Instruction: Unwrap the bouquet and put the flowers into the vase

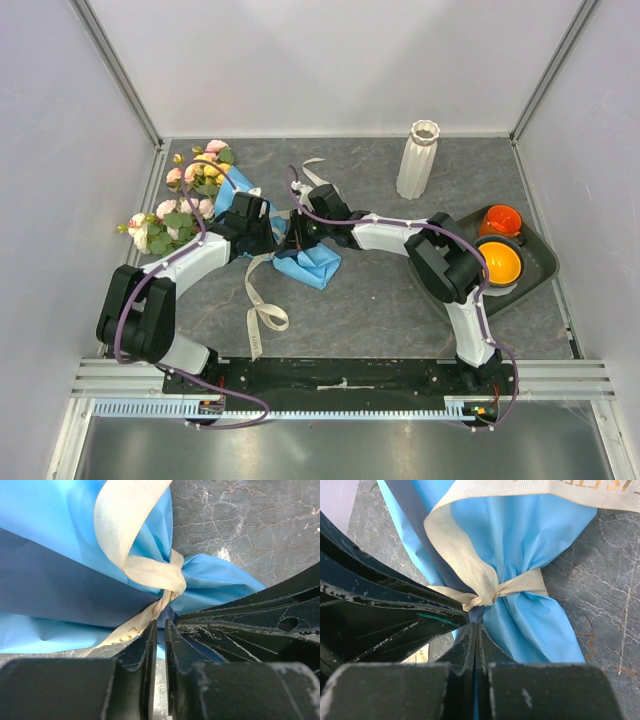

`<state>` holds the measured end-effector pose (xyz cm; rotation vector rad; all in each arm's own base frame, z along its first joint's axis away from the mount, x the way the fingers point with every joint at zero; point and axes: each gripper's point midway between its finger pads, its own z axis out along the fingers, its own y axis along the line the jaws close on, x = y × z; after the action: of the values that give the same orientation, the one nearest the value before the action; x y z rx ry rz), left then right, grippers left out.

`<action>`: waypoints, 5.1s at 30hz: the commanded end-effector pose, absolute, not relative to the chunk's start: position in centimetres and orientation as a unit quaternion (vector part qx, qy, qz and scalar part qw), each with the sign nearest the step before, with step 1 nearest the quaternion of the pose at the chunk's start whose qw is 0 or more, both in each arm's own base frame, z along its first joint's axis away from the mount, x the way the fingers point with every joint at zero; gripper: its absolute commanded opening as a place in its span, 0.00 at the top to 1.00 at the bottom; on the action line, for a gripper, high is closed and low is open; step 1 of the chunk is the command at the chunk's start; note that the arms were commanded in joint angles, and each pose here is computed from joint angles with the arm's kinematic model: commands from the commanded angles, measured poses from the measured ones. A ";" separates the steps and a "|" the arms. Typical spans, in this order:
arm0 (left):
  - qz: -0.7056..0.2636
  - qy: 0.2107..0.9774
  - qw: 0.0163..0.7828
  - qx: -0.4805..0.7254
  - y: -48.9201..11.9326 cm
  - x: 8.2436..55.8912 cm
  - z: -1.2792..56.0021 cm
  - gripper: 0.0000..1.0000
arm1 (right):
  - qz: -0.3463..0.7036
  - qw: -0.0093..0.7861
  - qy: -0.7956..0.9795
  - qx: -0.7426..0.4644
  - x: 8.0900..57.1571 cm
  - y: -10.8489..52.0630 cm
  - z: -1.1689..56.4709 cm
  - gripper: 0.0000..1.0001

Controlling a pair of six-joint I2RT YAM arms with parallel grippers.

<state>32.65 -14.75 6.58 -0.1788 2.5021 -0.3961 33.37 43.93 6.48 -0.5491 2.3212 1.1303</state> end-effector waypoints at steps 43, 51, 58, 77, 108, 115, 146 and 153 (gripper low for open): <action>-0.031 0.936 0.345 -0.056 -13.4 33.8 9.7 0.98 | 0.437 0.239 0.845 -0.196 33.1 44.3 6.1 1.00; -0.082 0.916 0.389 -0.058 -13.7 32.5 14.1 0.98 | 0.433 0.236 0.849 -0.190 33.2 44.3 5.6 1.00; -0.113 0.920 0.374 -0.014 -15.1 32.1 14.8 0.80 | 0.434 0.242 0.846 -0.193 33.3 44.2 6.4 1.00; -0.061 0.949 0.308 0.009 -15.3 33.7 8.0 0.72 | 0.446 0.232 0.843 -0.192 32.8 44.4 6.4 1.00; -0.018 0.950 0.311 -0.007 -14.3 34.7 6.7 0.68 | 0.450 0.222 0.844 -0.192 32.7 44.7 5.4 1.00; -0.035 0.954 0.298 -0.001 -15.2 34.7 5.9 0.79 | 0.451 0.220 0.844 -0.192 32.7 44.7 5.4 1.00; -0.144 0.826 0.543 -0.042 -12.8 30.8 30.6 0.98 | 0.446 0.228 0.845 -0.187 33.2 44.7 5.6 1.00; -0.185 0.669 0.719 -0.036 -8.4 24.4 48.5 0.98 | 0.445 0.235 0.843 -0.192 33.6 45.0 6.6 0.98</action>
<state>28.46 -11.68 36.44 -0.0911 1.8279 -0.3998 32.93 44.49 5.79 -0.5145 2.3351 1.2260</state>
